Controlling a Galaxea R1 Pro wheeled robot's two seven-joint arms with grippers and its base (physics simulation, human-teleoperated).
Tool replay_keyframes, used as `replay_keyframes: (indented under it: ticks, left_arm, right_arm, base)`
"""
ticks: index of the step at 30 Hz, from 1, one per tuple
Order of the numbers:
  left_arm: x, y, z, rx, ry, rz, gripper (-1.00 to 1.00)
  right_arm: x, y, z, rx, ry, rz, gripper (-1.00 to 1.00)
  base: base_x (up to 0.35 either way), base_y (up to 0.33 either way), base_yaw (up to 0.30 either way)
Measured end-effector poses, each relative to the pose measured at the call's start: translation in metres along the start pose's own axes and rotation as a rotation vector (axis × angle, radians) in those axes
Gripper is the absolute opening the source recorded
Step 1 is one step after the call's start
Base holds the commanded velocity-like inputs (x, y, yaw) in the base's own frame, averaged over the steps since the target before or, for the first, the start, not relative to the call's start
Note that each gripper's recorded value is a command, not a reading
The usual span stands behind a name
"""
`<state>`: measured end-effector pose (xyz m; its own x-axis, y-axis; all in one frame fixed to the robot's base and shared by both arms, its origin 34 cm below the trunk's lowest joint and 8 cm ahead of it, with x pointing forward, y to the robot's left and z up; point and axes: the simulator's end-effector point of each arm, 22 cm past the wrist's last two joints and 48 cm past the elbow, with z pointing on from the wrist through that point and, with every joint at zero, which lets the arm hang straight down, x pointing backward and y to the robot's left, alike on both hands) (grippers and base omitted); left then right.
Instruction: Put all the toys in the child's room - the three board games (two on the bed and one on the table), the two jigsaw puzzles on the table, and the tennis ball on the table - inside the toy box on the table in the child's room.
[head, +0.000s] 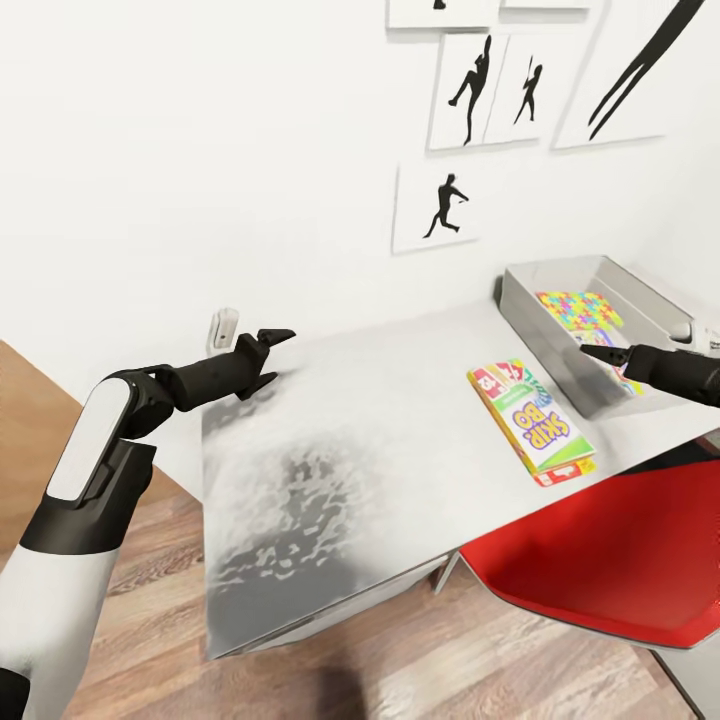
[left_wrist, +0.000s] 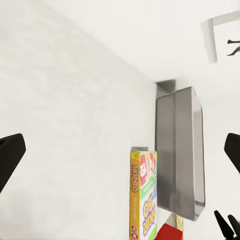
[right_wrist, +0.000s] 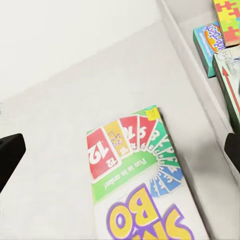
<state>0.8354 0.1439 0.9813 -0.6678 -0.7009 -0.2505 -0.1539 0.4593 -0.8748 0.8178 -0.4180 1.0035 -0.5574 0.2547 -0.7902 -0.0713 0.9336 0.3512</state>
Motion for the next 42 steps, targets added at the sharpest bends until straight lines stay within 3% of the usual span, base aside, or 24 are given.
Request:
replay_keyframes:
  ticks: [8, 16, 42]
  left_arm:
    - [0.0, -0.001, 0.0, 0.0, 0.0, 0.001, 1.0]
    - [0.001, 0.001, 0.0, -0.006, 0.001, 0.003, 1.0]
    - [0.0, 0.005, 0.001, -0.022, 0.0, 0.0, 1.0]
  right_arm:
    - [0.036, -0.013, 0.006, 0.016, 0.068, 0.044, 1.0]
    - [0.076, -0.022, 0.02, 0.025, 0.132, 0.121, 1.0]
    - [0.091, -0.031, 0.024, 0.05, 0.153, 0.156, 1.0]
  base:
    - [0.0, 0.0, 0.0]
    - [0.0, 0.0, 0.0]
    - [0.0, 0.0, 0.0]
